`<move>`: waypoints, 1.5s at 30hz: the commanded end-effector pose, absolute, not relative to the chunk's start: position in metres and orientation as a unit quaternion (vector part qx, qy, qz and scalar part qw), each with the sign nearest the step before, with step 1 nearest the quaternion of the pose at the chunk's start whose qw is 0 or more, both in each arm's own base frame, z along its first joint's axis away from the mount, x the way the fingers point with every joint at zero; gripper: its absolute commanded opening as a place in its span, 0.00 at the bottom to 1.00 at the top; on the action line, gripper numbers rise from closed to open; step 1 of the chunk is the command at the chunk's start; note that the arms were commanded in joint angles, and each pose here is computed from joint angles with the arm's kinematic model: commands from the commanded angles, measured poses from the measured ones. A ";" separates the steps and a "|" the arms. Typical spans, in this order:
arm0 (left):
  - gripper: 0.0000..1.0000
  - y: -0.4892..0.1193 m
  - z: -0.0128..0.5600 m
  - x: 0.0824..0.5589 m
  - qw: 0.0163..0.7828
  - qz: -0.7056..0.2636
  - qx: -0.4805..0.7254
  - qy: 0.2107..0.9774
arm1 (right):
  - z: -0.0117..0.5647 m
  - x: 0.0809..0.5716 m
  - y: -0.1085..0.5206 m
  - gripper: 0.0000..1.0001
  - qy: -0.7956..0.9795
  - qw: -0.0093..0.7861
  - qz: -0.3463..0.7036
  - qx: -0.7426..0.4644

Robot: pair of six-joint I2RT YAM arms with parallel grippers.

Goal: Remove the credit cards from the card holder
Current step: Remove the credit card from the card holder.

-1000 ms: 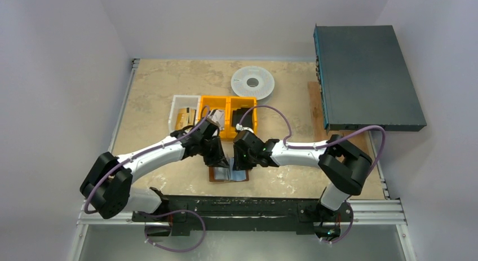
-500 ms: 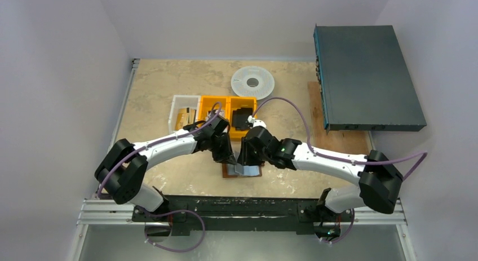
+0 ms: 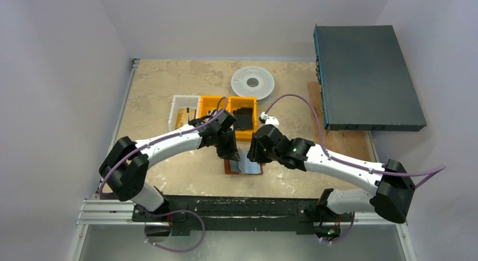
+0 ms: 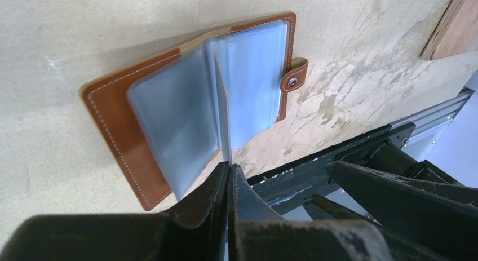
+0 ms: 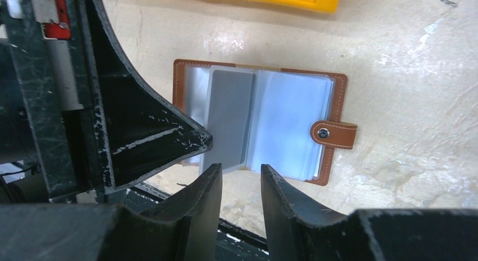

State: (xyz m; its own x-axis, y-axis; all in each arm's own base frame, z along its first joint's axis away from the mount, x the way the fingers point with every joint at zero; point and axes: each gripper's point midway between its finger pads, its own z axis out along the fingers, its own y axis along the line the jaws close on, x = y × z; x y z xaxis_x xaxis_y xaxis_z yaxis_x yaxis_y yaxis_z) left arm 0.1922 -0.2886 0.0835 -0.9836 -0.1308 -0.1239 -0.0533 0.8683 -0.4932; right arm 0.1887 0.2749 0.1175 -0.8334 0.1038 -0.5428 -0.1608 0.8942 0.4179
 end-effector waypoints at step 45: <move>0.25 -0.320 0.056 0.199 0.072 -0.266 -0.038 0.960 | 0.056 0.199 0.242 0.20 0.950 0.259 0.174 0.017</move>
State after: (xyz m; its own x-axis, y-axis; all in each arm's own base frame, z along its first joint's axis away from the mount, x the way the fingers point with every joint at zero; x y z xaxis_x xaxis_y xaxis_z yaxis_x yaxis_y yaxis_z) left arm 0.1864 -0.3076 0.0427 -0.9938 -0.0840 -0.0726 -0.0447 0.9013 -0.4309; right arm 0.1881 0.2356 0.0572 -0.8747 0.1061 -0.4730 -0.0533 0.9488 0.3114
